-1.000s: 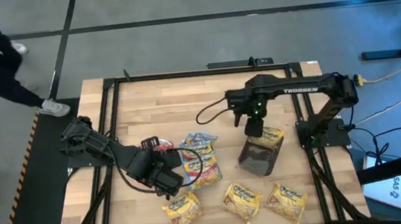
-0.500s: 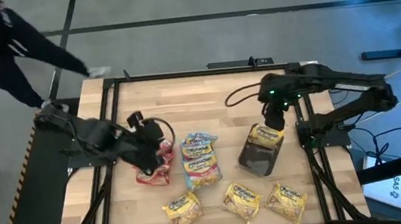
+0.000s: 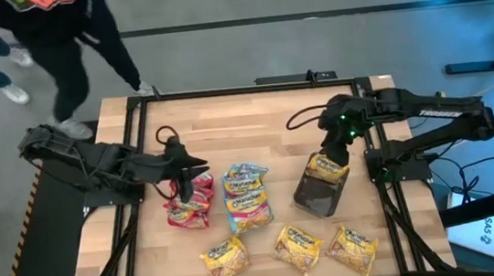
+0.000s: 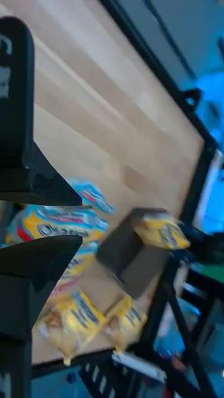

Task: Sort Maruchan noodles
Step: Put the yellow noodle pack into the black bin

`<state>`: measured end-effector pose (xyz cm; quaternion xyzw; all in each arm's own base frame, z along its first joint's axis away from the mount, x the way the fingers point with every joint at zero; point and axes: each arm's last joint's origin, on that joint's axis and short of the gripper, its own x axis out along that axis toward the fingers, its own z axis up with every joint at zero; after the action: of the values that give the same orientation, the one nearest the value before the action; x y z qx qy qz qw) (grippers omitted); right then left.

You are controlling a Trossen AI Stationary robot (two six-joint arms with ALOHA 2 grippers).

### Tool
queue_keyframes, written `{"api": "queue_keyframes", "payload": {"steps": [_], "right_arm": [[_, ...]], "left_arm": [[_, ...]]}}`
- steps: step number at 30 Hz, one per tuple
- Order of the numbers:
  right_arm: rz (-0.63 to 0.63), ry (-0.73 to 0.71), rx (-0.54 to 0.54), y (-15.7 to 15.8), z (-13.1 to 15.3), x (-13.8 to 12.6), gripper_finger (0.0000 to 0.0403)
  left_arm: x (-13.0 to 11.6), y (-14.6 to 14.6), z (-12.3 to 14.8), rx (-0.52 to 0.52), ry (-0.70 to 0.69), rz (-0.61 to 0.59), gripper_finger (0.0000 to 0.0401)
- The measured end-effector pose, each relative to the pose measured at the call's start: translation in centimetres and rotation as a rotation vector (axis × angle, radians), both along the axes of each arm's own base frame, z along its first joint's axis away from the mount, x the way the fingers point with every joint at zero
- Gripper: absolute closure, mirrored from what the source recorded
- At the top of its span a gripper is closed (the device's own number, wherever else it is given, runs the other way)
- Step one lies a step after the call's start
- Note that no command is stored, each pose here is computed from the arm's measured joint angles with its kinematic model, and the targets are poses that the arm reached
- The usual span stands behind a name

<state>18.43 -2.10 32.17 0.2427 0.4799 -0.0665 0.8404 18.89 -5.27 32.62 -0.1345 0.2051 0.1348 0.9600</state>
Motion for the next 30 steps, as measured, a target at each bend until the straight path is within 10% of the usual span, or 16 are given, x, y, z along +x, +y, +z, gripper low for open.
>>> {"api": "queue_keyframes", "payload": {"steps": [21,30], "right_arm": [[-0.036,0.06,0.151,0.3,-1.7,0.3,0.0268],[0.207,0.159,0.339,5.9,-1.4,-1.1,0.0268]], "left_arm": [[1.0,-0.4,-1.2,-0.056,-0.024,0.019,0.0321],[1.0,-0.4,-1.6,-0.056,0.014,0.025,0.0321]]}}
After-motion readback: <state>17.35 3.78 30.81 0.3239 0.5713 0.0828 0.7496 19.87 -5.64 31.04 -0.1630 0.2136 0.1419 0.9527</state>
